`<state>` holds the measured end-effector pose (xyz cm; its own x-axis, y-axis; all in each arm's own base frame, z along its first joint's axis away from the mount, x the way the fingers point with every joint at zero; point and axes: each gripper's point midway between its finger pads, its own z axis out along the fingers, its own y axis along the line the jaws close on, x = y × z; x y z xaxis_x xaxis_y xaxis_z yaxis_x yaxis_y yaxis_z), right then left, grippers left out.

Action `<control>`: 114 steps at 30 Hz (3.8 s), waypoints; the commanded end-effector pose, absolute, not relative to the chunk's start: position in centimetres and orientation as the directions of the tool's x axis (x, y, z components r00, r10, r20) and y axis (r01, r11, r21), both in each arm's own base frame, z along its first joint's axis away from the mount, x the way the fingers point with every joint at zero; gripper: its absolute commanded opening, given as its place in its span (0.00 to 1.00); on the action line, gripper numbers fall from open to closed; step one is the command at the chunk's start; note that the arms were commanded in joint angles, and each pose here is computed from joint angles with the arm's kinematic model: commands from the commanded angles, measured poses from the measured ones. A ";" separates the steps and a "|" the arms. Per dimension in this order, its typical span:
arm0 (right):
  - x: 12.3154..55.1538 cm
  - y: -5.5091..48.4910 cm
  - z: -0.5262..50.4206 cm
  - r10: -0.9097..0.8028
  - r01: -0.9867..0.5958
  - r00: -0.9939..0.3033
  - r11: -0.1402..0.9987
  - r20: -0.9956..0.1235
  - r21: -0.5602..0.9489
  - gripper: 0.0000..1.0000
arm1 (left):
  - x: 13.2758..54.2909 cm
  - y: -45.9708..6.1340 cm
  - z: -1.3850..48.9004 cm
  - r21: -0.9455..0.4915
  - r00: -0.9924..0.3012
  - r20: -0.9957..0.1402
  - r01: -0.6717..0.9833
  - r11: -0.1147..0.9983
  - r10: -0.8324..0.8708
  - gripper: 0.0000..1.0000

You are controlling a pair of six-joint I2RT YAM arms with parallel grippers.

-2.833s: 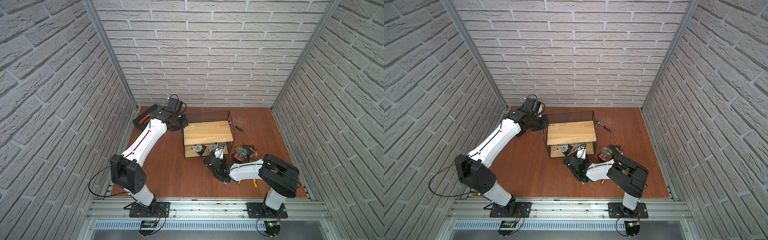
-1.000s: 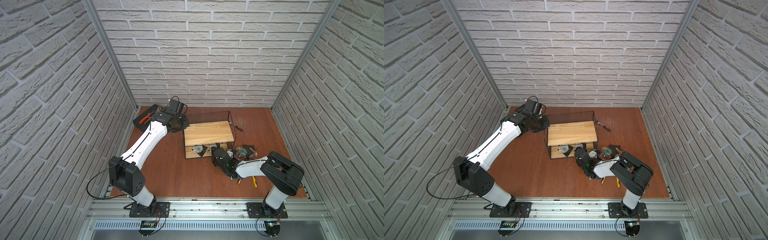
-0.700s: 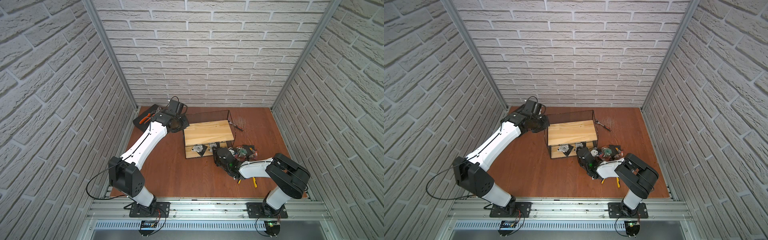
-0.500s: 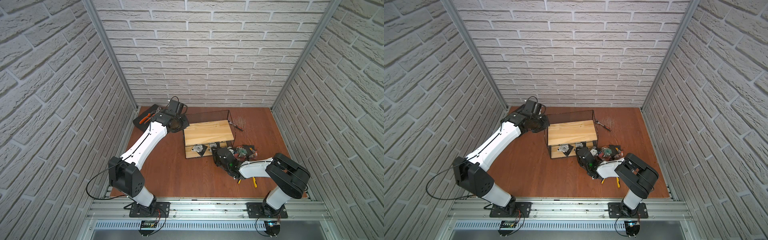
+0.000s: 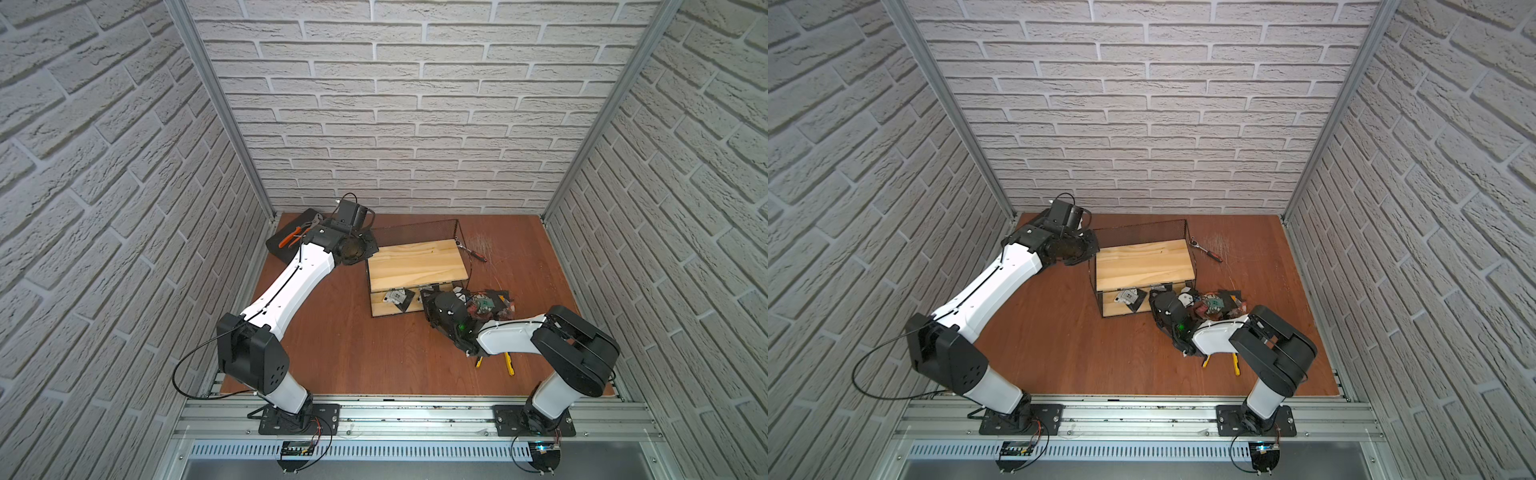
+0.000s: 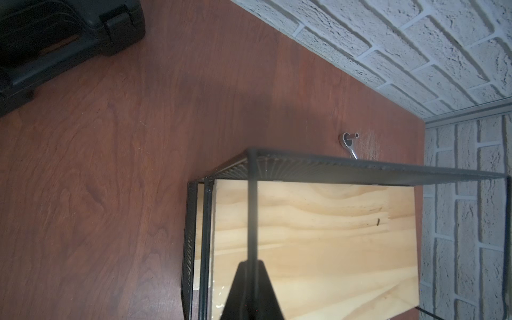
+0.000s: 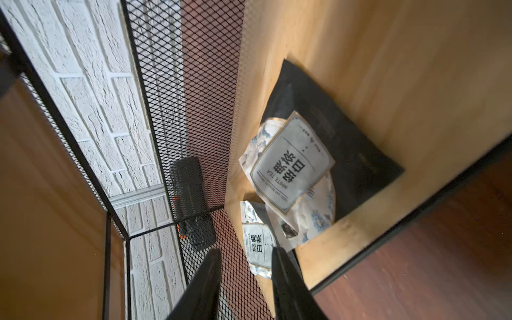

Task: Remove the tea bags from the shelf
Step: Move the tea bag to the shelf, then pick up the tea bag from the shelf.

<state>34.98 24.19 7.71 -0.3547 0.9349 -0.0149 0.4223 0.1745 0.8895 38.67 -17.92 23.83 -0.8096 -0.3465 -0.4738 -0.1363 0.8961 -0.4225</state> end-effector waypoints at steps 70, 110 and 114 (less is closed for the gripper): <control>39.4 23.6 6.7 0.987 0.517 -0.160 0.097 -0.015 0.850 0.34 | 41.8 -14.8 25.1 -0.426 -0.803 -0.502 -0.096 0.900 -0.323 0.21; 38.4 21.7 1.5 0.979 0.600 -0.193 0.174 -0.070 0.781 0.11 | 41.6 -14.1 25.1 -0.402 -0.808 -0.511 -0.076 0.912 -0.293 0.28; 38.5 21.8 3.0 0.977 0.570 -0.201 0.175 -0.070 0.803 0.02 | 41.6 -14.2 25.1 -0.403 -0.809 -0.511 -0.072 0.912 -0.290 0.28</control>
